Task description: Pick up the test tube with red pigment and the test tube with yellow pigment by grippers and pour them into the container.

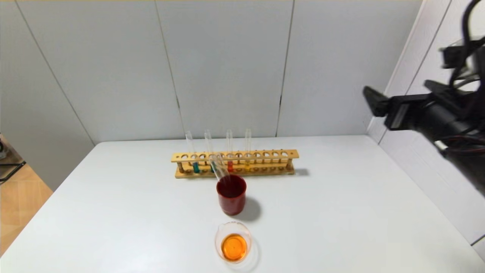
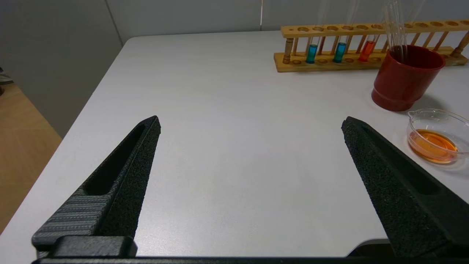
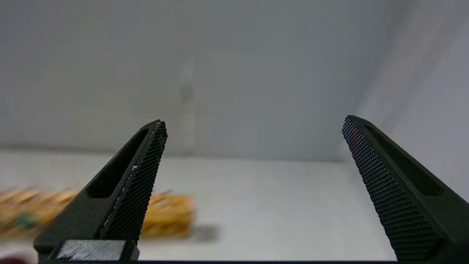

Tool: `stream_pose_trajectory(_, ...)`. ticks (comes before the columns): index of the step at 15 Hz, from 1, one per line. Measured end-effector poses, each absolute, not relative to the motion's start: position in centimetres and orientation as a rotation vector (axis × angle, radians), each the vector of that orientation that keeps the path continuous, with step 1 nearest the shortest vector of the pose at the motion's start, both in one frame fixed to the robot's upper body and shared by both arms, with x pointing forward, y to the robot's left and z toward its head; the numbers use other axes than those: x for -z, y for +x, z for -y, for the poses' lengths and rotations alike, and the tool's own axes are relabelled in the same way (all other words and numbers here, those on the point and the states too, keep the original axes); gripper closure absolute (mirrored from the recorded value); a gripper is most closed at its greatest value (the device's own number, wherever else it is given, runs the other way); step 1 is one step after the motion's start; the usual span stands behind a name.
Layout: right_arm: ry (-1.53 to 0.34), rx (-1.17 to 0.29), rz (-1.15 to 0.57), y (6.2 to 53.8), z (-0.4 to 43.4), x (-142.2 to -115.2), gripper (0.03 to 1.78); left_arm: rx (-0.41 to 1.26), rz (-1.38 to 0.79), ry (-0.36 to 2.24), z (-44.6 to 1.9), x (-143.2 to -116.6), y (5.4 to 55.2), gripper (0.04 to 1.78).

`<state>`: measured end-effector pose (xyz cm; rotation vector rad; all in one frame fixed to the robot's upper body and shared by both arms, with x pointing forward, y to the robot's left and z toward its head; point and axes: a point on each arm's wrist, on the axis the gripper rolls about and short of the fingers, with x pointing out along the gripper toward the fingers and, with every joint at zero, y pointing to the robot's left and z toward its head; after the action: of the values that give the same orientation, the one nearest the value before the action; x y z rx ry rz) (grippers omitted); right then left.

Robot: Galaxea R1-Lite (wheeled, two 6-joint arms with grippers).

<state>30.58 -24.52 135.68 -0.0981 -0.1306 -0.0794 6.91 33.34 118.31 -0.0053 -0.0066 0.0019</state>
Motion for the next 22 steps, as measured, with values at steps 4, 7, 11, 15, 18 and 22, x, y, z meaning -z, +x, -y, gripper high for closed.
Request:
stream_pose_trajectory(4,-0.128,0.255,0.205,24.4,30.3,-138.9,0.07,-0.001,0.006,-0.006,-33.3,-118.3,6.9,0.07)
stream_pose_trajectory(7,-0.128,0.308,0.237,17.0,32.9,-139.9,0.07,-0.002,0.006,-0.006,-33.3,-118.3,6.9,0.07)
stream_pose_trajectory(11,-0.151,0.417,0.232,7.4,35.0,-138.1,0.07,-0.002,0.006,-0.005,-33.3,-118.3,6.9,0.07)
stream_pose_trajectory(15,-0.097,0.464,0.324,1.9,34.9,-134.5,0.07,-0.001,0.007,-0.005,-33.3,-118.3,6.9,0.07)
stream_pose_trajectory(18,-0.095,0.32,0.361,1.3,34.4,-130.6,0.07,-0.001,0.006,-0.006,-33.3,-118.3,6.9,0.07)
stream_pose_trajectory(22,-0.085,0.079,0.162,4.8,33.8,-123.6,0.07,-0.002,0.007,-0.006,-33.3,-118.3,6.9,0.07)
